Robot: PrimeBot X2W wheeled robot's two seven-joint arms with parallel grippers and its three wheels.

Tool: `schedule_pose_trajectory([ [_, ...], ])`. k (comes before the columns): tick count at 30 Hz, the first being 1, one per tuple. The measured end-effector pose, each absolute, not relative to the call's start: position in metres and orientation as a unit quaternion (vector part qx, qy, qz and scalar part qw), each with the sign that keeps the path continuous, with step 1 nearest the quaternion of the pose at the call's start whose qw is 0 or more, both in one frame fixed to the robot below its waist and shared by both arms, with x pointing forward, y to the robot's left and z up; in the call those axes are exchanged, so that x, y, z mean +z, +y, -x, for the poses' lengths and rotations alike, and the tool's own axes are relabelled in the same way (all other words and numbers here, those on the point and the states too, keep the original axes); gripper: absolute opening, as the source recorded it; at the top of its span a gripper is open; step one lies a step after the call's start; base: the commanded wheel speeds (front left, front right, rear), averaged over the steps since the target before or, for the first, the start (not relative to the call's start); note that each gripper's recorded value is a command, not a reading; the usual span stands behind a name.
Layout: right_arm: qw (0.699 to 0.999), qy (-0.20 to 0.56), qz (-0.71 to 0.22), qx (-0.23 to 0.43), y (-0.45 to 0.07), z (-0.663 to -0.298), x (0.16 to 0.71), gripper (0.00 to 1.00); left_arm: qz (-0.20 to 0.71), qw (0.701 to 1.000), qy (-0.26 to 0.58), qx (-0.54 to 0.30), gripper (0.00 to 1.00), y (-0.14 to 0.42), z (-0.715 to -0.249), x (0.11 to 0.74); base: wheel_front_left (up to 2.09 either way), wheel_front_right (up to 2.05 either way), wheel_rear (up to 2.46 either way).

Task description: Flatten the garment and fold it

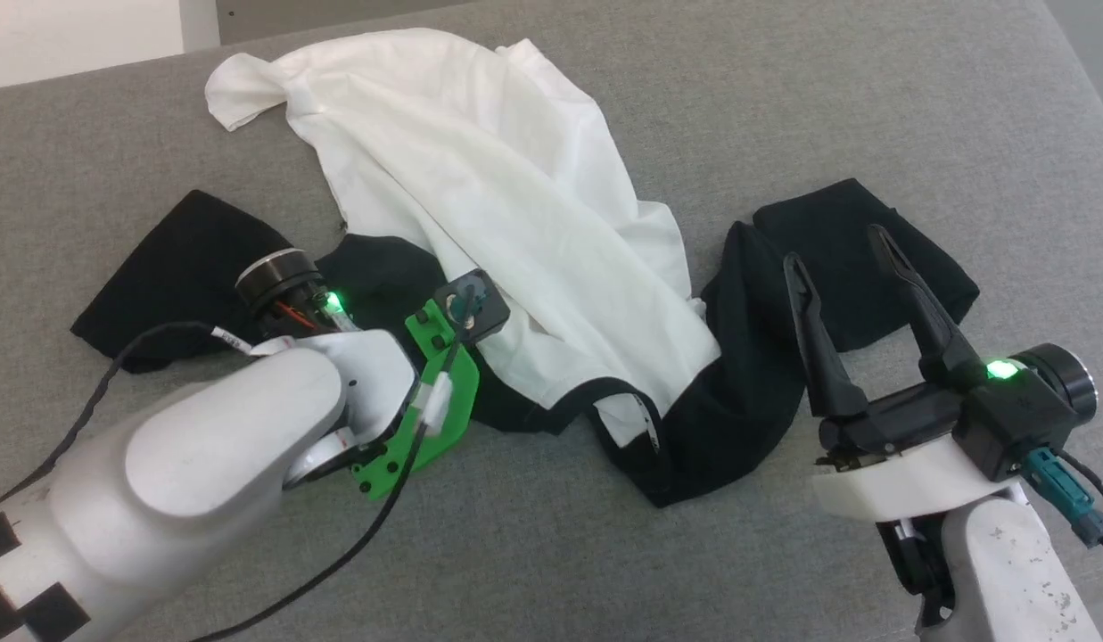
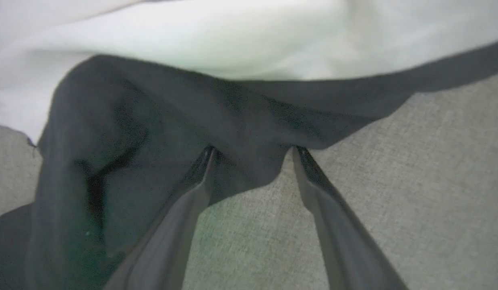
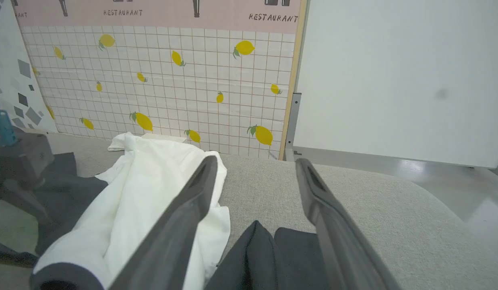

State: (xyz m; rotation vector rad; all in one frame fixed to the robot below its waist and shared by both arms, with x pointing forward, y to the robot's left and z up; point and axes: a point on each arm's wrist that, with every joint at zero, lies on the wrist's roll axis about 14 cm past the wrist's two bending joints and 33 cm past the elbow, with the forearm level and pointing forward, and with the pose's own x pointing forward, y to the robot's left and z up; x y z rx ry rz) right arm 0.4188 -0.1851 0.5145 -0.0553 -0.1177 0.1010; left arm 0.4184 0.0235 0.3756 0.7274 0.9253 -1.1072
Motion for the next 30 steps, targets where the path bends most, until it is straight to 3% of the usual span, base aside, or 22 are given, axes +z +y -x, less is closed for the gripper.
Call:
schedule_pose_trajectory([
  [4,0.996,-0.06,0.044,0.051,-0.193,-0.417,0.517,1.0,-0.291,0.713,0.391,-0.504,0.0,0.024,-0.416,0.381,0.0,0.0,0.0],
  [8,0.993,-0.068,0.075,0.064,-0.2,-0.414,0.527,1.0,-0.259,0.757,0.359,-0.481,0.0,0.046,-0.429,0.394,0.0,0.0,0.0],
  [11,0.987,-0.066,0.114,0.092,-0.202,-0.413,0.534,1.0,-0.243,0.79,0.342,-0.448,0.0,0.075,-0.436,0.407,0.0,0.0,0.0],
  [14,0.978,-0.018,0.149,0.147,-0.193,-0.412,0.526,1.0,-0.223,0.817,0.33,-0.418,0.0,0.097,-0.433,0.417,0.0,0.0,0.0],
  [16,0.96,0.05,0.171,0.215,-0.175,-0.403,0.506,1.0,-0.21,0.827,0.333,-0.401,0.0,0.108,-0.423,0.418,0.0,0.0,0.0],
  [22,0.891,0.219,0.234,0.323,-0.154,-0.377,0.473,1.0,-0.194,0.841,0.342,-0.371,0.0,0.129,-0.397,0.418,0.0,0.0,0.0],
  [25,0.847,0.298,0.265,0.353,-0.149,-0.364,0.453,1.0,-0.188,0.848,0.34,-0.362,0.0,0.133,-0.392,0.419,0.0,0.0,0.0],
  [30,0.81,0.357,0.282,0.371,-0.141,-0.371,0.436,1.0,-0.176,0.853,0.343,-0.351,0.0,0.136,-0.389,0.415,0.0,0.0,0.0],
])
